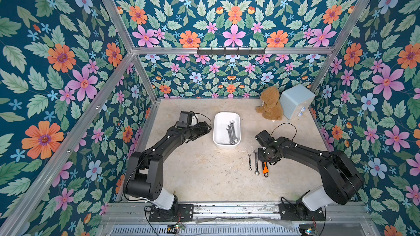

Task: Take out the wrench from the storage box
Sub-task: Place the wrench at the center of the board.

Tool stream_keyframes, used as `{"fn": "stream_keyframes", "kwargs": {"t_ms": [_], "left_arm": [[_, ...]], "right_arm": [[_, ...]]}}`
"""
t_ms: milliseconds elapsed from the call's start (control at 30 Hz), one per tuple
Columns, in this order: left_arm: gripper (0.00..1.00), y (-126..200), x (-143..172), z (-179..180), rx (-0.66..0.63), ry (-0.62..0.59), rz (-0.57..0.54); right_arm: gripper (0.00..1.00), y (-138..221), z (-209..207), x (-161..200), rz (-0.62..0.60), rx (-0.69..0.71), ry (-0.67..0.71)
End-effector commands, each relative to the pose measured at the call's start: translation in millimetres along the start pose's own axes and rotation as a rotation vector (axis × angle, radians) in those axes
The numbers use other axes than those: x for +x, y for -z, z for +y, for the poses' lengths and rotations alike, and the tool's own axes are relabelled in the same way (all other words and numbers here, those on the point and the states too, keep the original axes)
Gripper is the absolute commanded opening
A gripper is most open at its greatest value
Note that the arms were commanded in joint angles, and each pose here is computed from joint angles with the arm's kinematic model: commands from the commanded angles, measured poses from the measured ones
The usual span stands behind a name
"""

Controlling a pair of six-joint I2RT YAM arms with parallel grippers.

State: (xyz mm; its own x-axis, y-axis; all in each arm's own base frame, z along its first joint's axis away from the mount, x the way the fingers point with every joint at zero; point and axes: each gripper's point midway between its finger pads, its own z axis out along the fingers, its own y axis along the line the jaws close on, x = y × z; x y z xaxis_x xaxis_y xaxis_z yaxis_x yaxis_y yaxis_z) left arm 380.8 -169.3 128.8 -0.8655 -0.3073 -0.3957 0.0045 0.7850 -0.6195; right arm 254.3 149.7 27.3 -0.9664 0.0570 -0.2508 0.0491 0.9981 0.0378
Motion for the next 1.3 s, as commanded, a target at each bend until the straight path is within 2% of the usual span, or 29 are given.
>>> {"fn": "stream_keyframes", "kwargs": {"t_ms": [0, 367, 733, 1000, 1267], "left_arm": [[0.83, -1, -2, -3, 0.003, -0.009, 0.001], [0.83, -6, -2, -4, 0.007, -0.007, 0.016], [0.83, -22, 4, -8, 0.027, 0.015, 0.06], [0.82, -31, 9, -10, 0.039, 0.021, 0.086], [0.82, -31, 22, -26, 0.111, 0.026, 0.114]], "right_arm": [[0.04, -4, -1, -5, -0.032, 0.004, -0.019], [0.17, -13, -9, 4, -0.016, 0.026, -0.025], [0.37, 13, -9, -6, -0.057, 0.013, -0.019], [0.38, 25, -7, -9, -0.066, -0.001, -0.024], [0.37, 59, 31, -36, -0.139, -0.186, -0.033]]}}
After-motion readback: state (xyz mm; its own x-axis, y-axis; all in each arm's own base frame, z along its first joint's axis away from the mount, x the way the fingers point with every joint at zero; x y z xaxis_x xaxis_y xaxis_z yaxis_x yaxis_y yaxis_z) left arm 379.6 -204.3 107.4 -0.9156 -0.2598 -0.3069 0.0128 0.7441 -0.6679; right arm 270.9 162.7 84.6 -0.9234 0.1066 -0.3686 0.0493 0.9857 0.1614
